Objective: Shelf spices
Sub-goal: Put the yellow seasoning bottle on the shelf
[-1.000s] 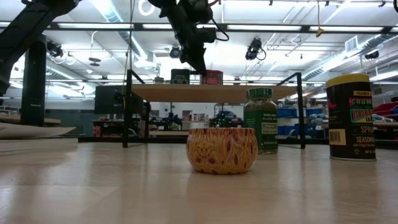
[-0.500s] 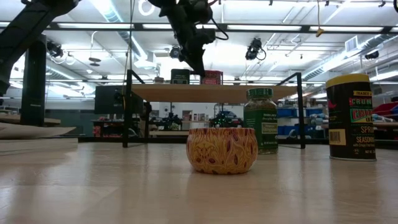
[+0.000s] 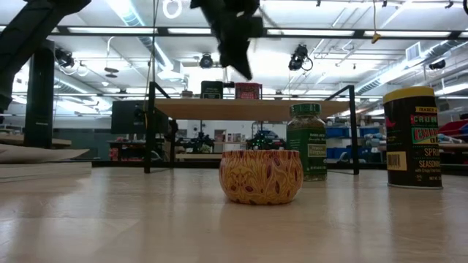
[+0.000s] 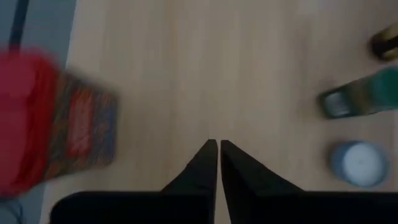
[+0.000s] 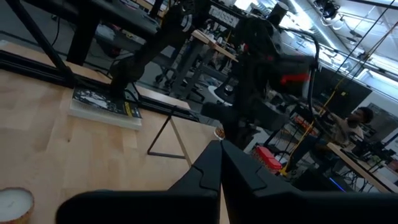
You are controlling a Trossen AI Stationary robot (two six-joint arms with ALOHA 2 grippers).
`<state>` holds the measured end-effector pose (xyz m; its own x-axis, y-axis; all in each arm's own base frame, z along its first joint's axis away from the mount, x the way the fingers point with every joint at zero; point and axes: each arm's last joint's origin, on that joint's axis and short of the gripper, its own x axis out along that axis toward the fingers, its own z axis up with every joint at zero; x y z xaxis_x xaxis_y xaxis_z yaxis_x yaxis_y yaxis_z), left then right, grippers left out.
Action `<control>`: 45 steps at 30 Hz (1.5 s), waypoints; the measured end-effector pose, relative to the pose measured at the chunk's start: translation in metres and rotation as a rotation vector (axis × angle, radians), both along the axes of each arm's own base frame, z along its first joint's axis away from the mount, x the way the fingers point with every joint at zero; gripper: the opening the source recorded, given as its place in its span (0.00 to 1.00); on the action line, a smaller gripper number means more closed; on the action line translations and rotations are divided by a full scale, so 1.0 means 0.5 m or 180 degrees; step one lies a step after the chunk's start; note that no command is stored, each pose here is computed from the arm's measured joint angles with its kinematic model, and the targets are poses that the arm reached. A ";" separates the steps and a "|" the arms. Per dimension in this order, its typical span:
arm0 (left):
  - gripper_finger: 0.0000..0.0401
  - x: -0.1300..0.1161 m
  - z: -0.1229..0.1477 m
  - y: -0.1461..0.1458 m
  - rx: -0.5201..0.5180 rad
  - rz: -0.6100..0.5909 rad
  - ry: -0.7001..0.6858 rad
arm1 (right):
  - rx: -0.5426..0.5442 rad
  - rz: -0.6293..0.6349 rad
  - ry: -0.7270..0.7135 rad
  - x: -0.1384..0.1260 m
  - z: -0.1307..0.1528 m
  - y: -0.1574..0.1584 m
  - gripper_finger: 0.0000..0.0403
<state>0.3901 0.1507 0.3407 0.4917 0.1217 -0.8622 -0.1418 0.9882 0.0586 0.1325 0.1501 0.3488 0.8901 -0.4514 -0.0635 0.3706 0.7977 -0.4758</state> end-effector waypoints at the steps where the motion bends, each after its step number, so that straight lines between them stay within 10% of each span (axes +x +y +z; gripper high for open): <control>1: 0.07 0.008 0.006 -0.014 0.0029 -0.0057 -0.0062 | 0.0001 -0.0011 -0.0001 0.001 0.000 -0.001 0.01; 11: 0.33 0.065 0.041 -0.184 0.0135 -0.0709 -0.0492 | 0.0055 -0.0002 0.0069 0.015 -0.002 -0.010 0.02; 23: 0.70 0.079 -0.040 -0.344 0.0305 -0.1058 -0.0172 | 0.0109 0.0049 0.0094 0.021 -0.002 -0.011 0.01; 45: 0.69 0.097 -0.100 -0.414 0.0299 -0.0549 -0.0450 | 0.0230 0.0625 0.0215 0.031 0.008 0.007 0.14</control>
<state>0.4386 -0.0561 0.2905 0.6272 0.1017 -0.7722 0.0153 0.9896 0.1428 0.1480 0.1537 0.3528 0.9531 -0.2619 -0.1518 0.1740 0.8843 -0.4334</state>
